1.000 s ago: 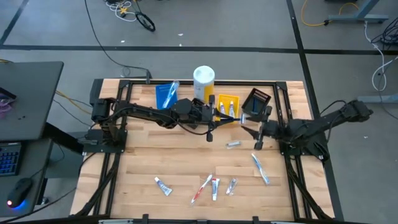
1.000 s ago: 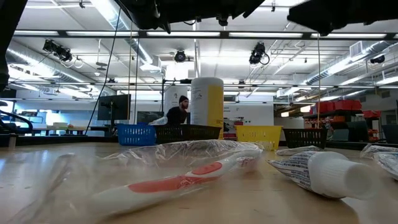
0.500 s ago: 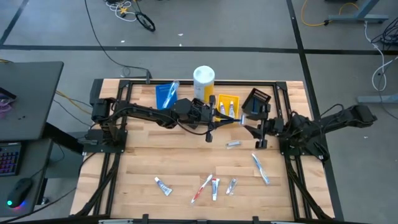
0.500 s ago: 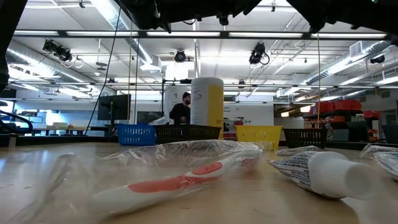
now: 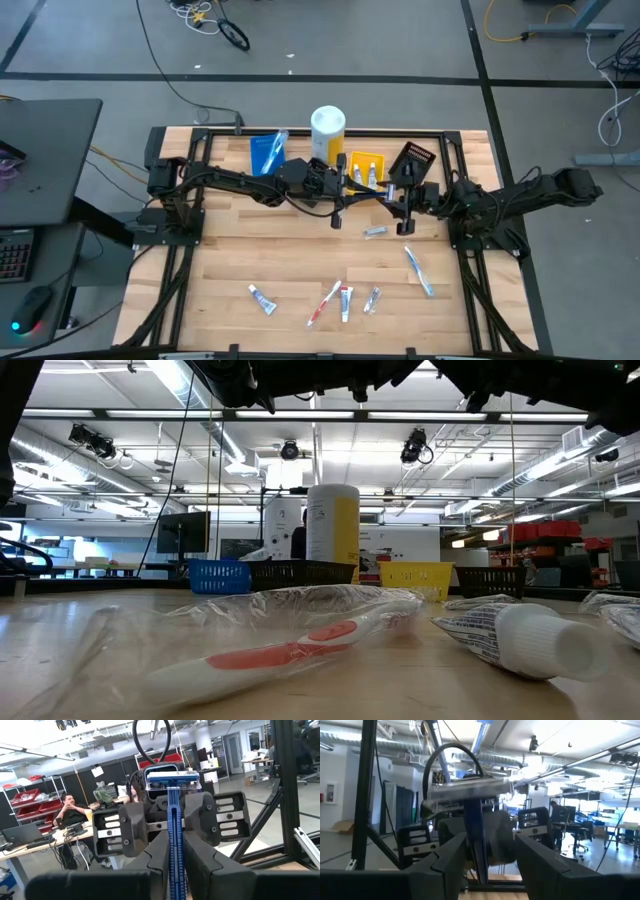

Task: Pick & Place Travel size toiletries
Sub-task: Put the razor into the right black bin

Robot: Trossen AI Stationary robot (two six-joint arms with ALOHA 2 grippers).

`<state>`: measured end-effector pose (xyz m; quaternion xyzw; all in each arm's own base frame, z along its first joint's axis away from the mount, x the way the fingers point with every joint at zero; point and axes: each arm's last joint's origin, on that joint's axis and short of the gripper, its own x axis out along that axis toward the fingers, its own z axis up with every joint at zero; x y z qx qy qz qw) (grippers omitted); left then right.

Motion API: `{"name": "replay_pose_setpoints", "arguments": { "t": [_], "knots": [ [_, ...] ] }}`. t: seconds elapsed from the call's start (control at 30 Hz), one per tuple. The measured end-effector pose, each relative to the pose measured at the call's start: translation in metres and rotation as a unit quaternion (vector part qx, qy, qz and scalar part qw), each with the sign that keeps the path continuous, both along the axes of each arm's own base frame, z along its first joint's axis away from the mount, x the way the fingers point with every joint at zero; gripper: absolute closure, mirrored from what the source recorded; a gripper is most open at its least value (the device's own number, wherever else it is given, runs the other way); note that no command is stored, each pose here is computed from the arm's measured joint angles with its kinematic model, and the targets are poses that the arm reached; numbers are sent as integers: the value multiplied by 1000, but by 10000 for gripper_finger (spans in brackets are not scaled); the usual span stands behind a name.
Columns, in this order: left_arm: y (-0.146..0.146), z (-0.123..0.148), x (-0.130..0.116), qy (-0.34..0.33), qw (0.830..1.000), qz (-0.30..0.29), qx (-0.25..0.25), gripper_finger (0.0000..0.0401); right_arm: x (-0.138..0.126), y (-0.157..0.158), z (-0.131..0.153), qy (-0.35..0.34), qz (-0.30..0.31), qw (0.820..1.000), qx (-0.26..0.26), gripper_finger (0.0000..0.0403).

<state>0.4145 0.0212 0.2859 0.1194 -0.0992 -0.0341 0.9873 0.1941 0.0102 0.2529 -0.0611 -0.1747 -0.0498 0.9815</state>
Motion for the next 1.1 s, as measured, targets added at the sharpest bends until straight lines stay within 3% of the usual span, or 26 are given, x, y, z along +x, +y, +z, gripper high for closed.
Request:
{"name": "replay_pose_setpoints", "arguments": {
  "t": [0.23, 0.5, 0.73, 1.1],
  "knots": [
    [0, -1, 0, 7, 1000, 0, 0, 350, 5, 0, 4, -8, 10, 1000, -4, 240],
    [1, -2, 0, 10, 1000, 19, 0, 352, 5, 0, 4, -8, 10, 1000, -4, 314],
    [1, -2, 0, 9, 1000, 22, 8, 346, 5, 0, 4, -9, 9, 1000, -5, 352],
    [1, -3, 1, 16, 999, 32, 7, 331, 6, 0, 2, 3, 13, 1000, 8, 363]
  ]
}}
